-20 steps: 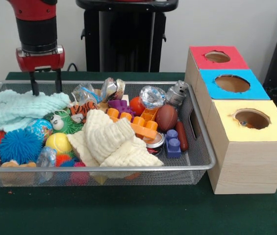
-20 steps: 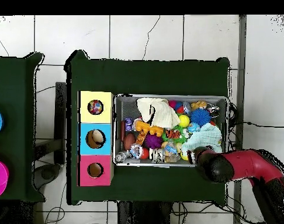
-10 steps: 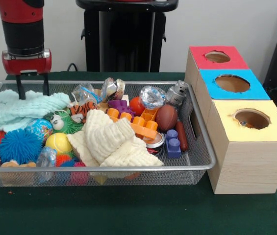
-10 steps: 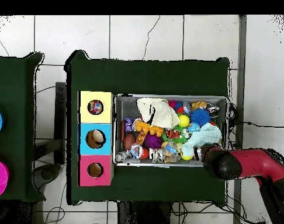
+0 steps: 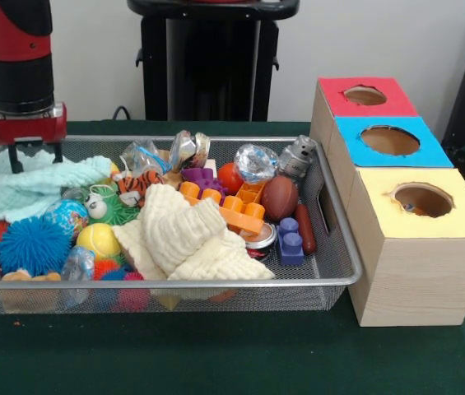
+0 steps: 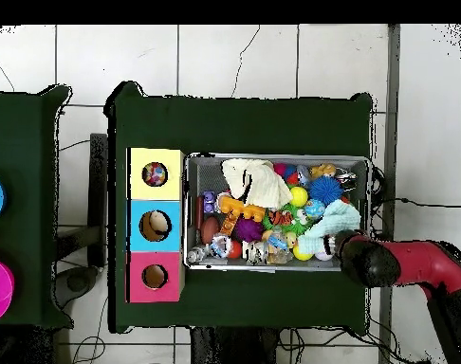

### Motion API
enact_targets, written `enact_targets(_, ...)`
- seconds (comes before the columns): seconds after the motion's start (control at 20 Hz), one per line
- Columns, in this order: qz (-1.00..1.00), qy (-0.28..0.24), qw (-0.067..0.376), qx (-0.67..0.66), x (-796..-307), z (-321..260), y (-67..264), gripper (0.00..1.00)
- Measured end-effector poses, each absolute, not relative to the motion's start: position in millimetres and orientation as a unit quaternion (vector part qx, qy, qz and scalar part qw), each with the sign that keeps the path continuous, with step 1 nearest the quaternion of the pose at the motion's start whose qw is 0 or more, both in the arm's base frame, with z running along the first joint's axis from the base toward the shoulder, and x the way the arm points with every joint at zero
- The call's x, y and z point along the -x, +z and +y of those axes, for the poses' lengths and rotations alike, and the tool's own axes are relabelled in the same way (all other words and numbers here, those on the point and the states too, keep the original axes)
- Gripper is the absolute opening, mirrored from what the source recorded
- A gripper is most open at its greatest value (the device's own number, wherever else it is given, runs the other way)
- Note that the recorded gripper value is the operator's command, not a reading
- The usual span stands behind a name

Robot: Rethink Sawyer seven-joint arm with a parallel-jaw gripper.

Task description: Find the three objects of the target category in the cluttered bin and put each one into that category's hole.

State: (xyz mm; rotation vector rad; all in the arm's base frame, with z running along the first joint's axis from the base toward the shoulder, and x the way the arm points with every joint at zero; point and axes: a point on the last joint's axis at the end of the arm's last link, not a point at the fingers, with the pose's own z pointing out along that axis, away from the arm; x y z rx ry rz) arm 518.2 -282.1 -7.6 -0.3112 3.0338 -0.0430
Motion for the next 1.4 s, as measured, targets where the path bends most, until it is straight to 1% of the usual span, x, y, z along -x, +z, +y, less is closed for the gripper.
enact_targets(0.2, 0.995, -0.012, 0.049, 0.082, -517.1, -298.5, -17.0, 1.0)
enact_targets(0.35, 0.996, -0.001, 0.05, 0.072, -513.2, -300.4, -27.5, 1.0)
enact_targets(0.65, 0.996, 0.006, 0.057, 0.067, -512.4, -299.5, -33.7, 1.0)
enact_targets(0.7, 0.996, 0.008, 0.055, 0.067, -511.2, -297.7, -35.9, 0.0)
enact_targets(1.05, 0.996, 0.013, 0.053, 0.069, -509.0, -293.3, -41.9, 0.0)
enact_targets(1.4, 0.995, 0.01, 0.053, 0.079, -513.5, -286.6, -40.9, 0.0)
